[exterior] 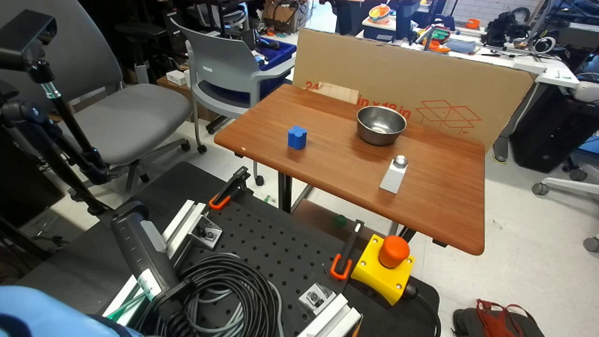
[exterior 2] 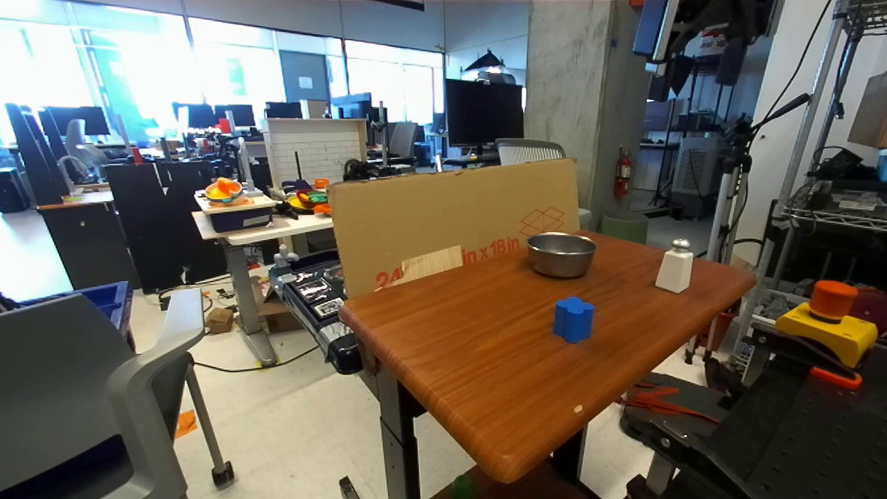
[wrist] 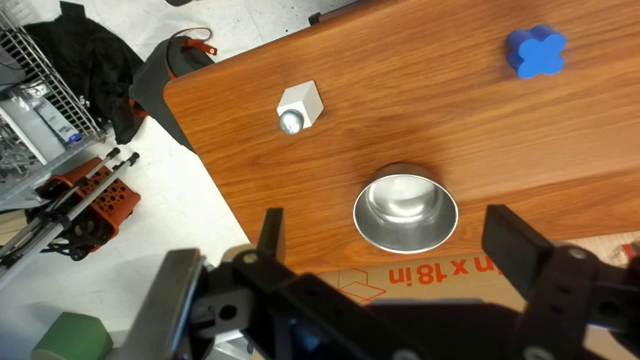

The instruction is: Put the salt shaker in the silver bowl

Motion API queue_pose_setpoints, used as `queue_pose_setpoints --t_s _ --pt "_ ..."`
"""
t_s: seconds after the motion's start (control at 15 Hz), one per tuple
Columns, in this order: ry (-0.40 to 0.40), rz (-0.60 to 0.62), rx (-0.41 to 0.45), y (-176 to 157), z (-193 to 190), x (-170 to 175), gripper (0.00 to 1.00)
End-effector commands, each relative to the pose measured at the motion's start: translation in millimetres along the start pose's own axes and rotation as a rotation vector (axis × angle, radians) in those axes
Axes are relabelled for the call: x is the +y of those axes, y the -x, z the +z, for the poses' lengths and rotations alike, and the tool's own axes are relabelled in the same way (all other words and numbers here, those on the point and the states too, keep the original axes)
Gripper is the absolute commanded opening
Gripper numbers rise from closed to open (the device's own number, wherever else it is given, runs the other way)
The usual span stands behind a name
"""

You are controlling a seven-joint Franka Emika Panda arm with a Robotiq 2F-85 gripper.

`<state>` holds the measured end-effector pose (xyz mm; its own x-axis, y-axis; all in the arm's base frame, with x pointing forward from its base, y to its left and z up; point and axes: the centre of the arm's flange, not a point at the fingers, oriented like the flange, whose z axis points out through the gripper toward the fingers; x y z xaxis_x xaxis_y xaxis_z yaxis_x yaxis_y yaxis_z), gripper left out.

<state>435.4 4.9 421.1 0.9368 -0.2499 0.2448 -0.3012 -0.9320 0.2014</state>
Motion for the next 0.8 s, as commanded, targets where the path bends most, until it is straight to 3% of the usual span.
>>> queue_pose_setpoints --t_s 0.0,0.2,0.73 --pt "-0.06 -0.049 -0.03 -38 40 15 1.0" --pt "-0.101 -0.111 -0.082 -55 87 29 1.0" --pt "-0.058 -0.252 -0.238 -67 178 45 1.0"
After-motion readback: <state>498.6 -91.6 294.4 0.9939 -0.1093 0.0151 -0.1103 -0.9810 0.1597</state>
